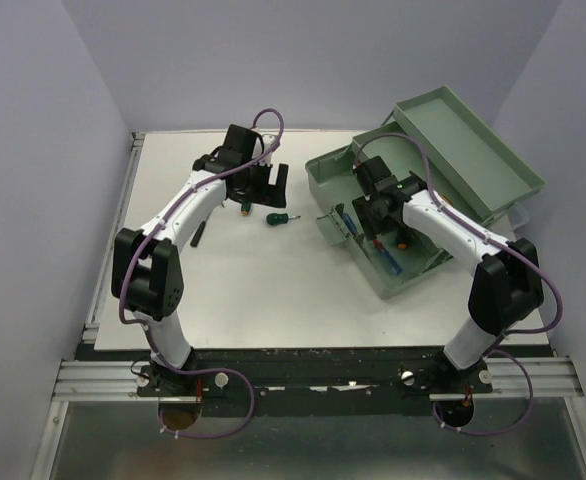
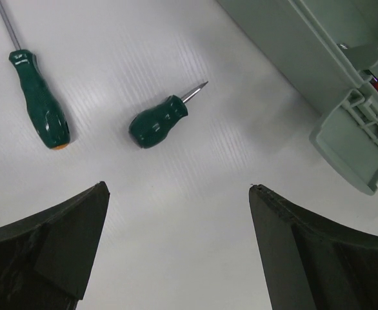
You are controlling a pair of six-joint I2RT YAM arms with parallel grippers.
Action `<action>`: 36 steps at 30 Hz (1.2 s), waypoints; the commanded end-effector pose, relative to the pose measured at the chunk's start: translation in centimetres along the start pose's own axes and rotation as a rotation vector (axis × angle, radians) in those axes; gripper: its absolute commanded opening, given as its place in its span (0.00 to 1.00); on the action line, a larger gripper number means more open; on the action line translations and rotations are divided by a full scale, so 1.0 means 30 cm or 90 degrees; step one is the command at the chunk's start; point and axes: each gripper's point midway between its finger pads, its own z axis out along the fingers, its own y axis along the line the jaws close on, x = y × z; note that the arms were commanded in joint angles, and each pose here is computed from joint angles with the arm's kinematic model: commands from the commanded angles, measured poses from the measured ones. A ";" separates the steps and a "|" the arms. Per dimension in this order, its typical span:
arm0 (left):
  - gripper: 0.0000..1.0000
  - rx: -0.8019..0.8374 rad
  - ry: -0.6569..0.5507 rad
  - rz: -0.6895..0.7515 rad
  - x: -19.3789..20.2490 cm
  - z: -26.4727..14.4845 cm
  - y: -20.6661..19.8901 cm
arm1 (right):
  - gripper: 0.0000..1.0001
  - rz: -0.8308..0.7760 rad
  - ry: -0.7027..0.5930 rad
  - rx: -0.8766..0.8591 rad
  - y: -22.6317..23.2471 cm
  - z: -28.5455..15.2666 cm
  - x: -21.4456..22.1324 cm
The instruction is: Pack the tool kit
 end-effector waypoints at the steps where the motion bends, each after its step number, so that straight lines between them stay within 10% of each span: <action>1: 0.99 0.026 0.046 0.024 0.017 0.059 -0.003 | 0.76 0.025 -0.040 -0.037 0.016 -0.034 -0.027; 26: 0.96 -0.092 0.175 0.088 0.129 0.402 0.138 | 0.78 0.079 -0.255 -0.248 0.108 -0.301 -0.053; 30: 0.79 -0.106 0.193 0.095 0.169 0.405 0.139 | 0.78 0.083 -0.257 -0.250 0.109 -0.304 -0.053; 36: 0.25 -0.129 0.205 0.121 0.221 0.393 0.127 | 0.78 0.090 -0.268 -0.249 0.102 -0.318 -0.056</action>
